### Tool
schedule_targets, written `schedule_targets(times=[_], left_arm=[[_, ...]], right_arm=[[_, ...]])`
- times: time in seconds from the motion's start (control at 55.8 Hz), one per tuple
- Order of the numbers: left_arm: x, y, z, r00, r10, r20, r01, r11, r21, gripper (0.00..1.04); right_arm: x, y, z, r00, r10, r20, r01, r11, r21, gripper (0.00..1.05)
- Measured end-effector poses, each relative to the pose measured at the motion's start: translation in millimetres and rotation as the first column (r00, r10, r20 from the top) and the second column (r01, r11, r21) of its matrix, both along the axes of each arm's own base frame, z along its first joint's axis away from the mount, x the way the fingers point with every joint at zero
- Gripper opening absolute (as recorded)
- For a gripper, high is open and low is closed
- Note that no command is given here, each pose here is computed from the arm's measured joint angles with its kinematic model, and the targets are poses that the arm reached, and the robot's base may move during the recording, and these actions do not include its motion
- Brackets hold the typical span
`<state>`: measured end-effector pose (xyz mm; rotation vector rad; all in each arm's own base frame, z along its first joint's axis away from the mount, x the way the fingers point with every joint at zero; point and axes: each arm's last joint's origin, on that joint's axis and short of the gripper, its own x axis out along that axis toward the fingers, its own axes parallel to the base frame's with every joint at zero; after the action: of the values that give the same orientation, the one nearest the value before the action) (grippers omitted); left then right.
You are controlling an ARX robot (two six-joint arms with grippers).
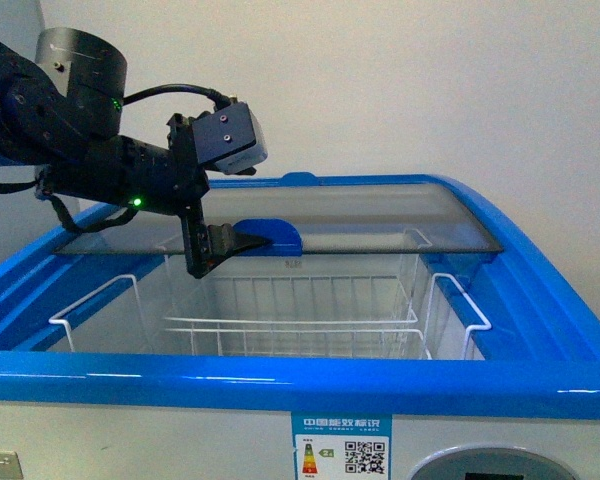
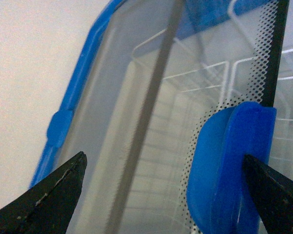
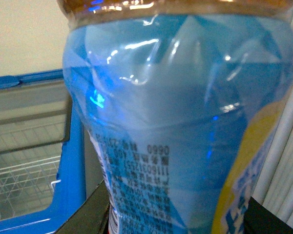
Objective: Put drink in fridge
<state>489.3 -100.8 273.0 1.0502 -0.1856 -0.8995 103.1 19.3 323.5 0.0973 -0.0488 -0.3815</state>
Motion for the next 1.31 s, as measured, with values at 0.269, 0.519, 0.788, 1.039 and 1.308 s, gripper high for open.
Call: schedule_targets(times=[0.269,0.519,0.788,1.039,1.308], left_arm=[[37.1,-6.4,9.2,0.990,0.104,0.096,-0.100,0.994,-0.041,0.97],[42.3,-12.5,21.5,0.962,0.210,0.173,-0.187,0.972,-0.140,0.97],[37.9,-7.1,22.9,0.893,0.418,0.169,-0.359,0.886,-0.295,0.97],[-40.3,23.9,37.0,0.778,0.537,-0.326,-0.626,0.616,-0.479,0.97],[-198.8,68.5,17.0,0.666,0.341,-0.663,-0.730,0.478,-0.488,0.97]], right_arm=[[0.0,0.0,0.0,1.000,0.000,0.000,0.000,1.000,0.000,0.39],[0.0,0.0,0.0,1.000,0.000,0.000,0.000,1.000,0.000,0.39],[0.0,-0.1,0.0,1.000,-0.002,0.000,0.002,1.000,0.000,0.39],[0.0,0.0,0.0,1.000,0.000,0.000,0.000,1.000,0.000,0.39],[0.0,0.0,0.0,1.000,0.000,0.000,0.000,1.000,0.000,0.39]])
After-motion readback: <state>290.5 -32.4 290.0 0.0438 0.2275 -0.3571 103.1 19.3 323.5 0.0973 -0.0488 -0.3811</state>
